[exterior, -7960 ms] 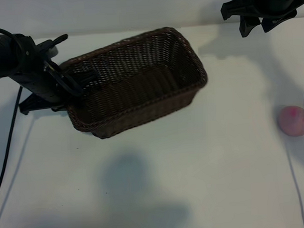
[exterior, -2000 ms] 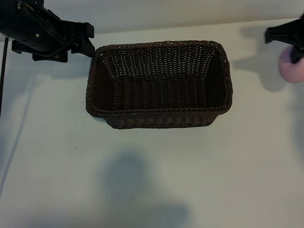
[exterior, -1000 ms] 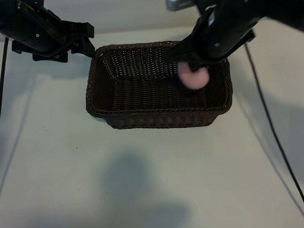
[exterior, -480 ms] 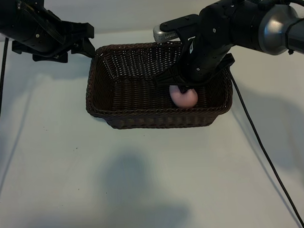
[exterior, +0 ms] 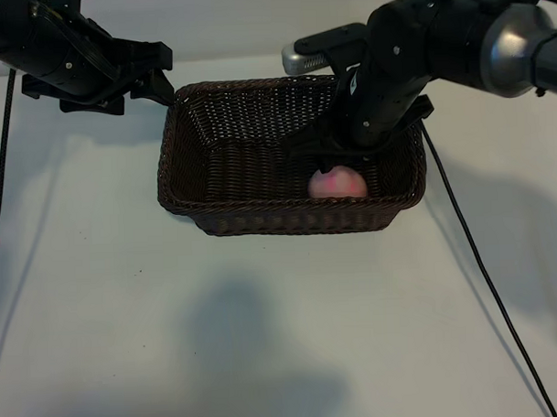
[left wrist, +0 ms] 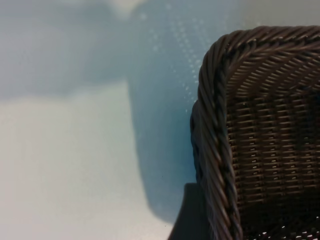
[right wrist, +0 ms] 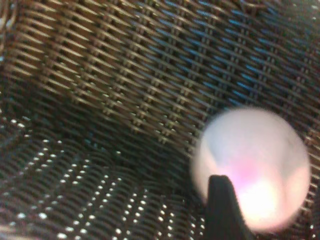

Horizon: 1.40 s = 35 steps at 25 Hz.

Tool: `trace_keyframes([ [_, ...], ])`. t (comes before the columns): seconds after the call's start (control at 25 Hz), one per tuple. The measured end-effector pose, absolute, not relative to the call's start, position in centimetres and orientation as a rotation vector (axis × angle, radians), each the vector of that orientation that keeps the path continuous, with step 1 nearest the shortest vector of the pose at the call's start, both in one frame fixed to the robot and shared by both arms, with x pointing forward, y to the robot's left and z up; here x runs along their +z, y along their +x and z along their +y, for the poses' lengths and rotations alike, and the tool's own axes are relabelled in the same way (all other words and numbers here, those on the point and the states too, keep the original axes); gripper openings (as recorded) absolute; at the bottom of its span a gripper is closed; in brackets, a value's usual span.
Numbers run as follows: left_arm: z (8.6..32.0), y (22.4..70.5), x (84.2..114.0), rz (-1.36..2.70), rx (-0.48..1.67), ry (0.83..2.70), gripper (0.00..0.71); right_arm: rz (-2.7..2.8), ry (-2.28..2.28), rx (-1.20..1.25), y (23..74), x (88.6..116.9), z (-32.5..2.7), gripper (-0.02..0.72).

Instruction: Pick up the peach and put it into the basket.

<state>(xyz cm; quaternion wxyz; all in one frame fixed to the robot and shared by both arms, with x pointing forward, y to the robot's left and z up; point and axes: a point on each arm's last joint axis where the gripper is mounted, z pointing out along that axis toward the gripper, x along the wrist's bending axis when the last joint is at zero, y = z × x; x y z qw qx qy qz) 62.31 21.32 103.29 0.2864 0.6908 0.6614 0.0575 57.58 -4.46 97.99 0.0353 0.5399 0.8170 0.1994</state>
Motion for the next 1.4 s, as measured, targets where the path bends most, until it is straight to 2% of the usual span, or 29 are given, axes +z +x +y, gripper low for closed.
trace_keyframes([
  [0.4,21.3,62.3,103.3,1.769,0.15,1.849,0.587,2.496,1.566,0.584,57.7,104.6,-5.2,0.471],
  [0.56,21.3,62.3,103.3,1.769,0.15,1.849,0.587,2.476,1.616,0.525,58.4,104.6,-6.8,0.471],
  [0.92,21.3,62.3,103.3,1.769,0.149,1.85,0.587,2.369,1.803,0.385,61.1,104.4,-13.2,0.471],
  [1.4,21.3,62.3,103.3,1.768,0.149,1.851,0.587,2.364,1.827,0.375,61.3,104.5,-13.9,0.471],
])
